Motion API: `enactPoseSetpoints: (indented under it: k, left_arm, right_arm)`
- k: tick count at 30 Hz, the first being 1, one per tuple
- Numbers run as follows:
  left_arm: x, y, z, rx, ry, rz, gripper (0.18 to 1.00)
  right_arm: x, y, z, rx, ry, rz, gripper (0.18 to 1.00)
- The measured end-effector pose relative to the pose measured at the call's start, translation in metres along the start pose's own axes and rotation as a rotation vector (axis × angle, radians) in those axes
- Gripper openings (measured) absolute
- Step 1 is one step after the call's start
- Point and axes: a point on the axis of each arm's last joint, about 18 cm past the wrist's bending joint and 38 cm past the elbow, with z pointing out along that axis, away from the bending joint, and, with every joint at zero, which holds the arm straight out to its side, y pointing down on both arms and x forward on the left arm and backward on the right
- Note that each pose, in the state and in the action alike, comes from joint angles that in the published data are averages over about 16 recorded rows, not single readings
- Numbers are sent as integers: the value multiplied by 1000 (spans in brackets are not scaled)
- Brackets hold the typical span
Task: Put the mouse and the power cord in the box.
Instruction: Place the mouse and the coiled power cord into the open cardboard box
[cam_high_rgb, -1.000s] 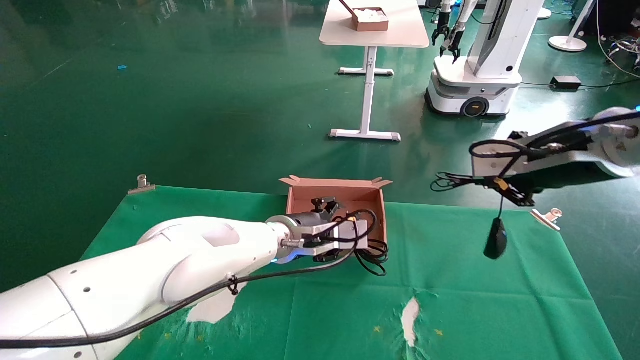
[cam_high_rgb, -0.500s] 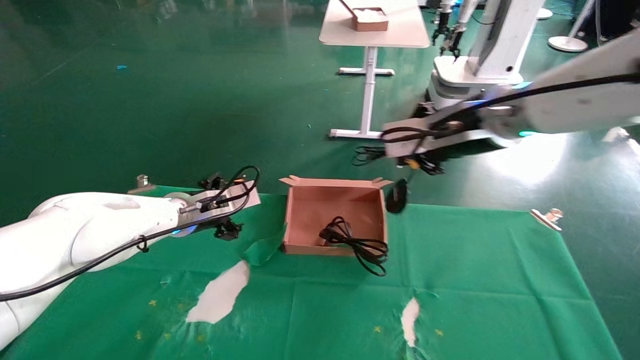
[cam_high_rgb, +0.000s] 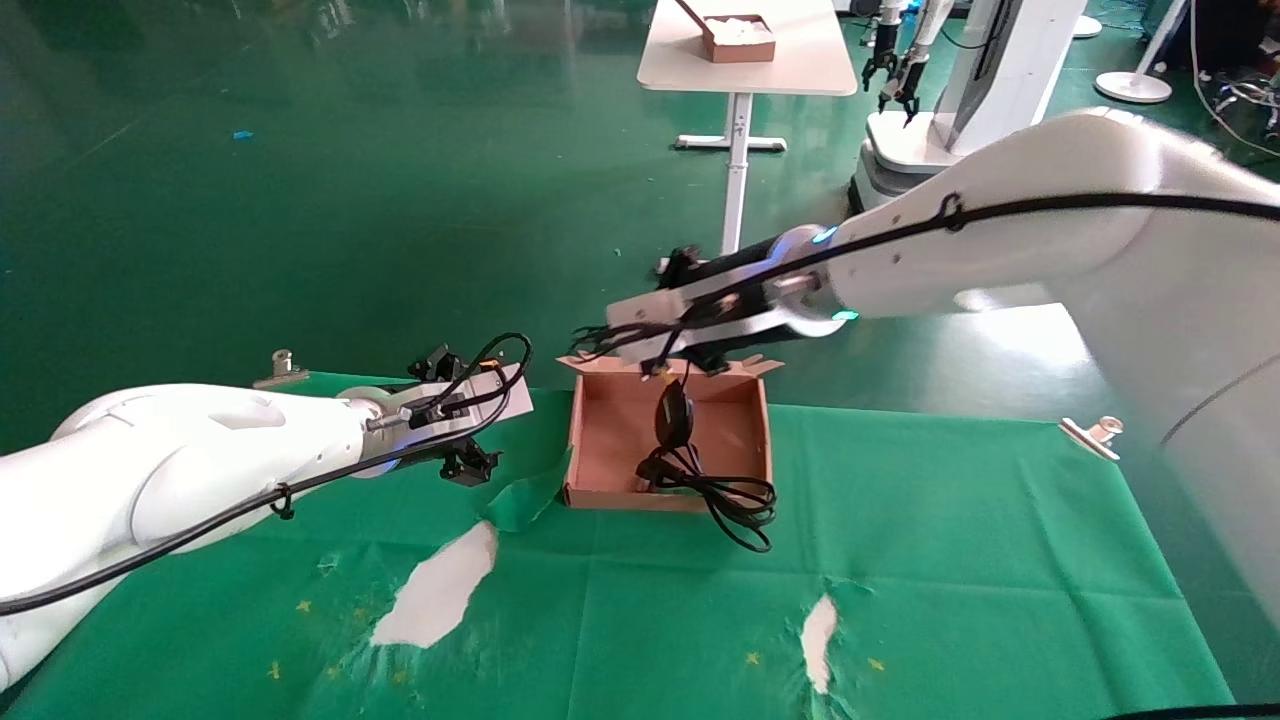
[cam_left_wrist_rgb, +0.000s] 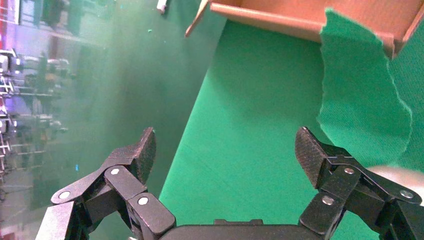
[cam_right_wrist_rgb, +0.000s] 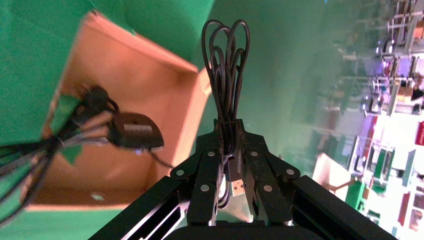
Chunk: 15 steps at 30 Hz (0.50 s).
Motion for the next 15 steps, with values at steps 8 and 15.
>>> enactPoseSetpoints:
  k: [8,15]
  left_arm:
    - [1,0,-1,-2,-3,-1,1001]
    - [1,1,-2,-4,-4,0,1001]
  right_arm:
    - [-25,-8,21,5,-33,-9,219]
    - [-37,-7,29,-11,-47,-4,221]
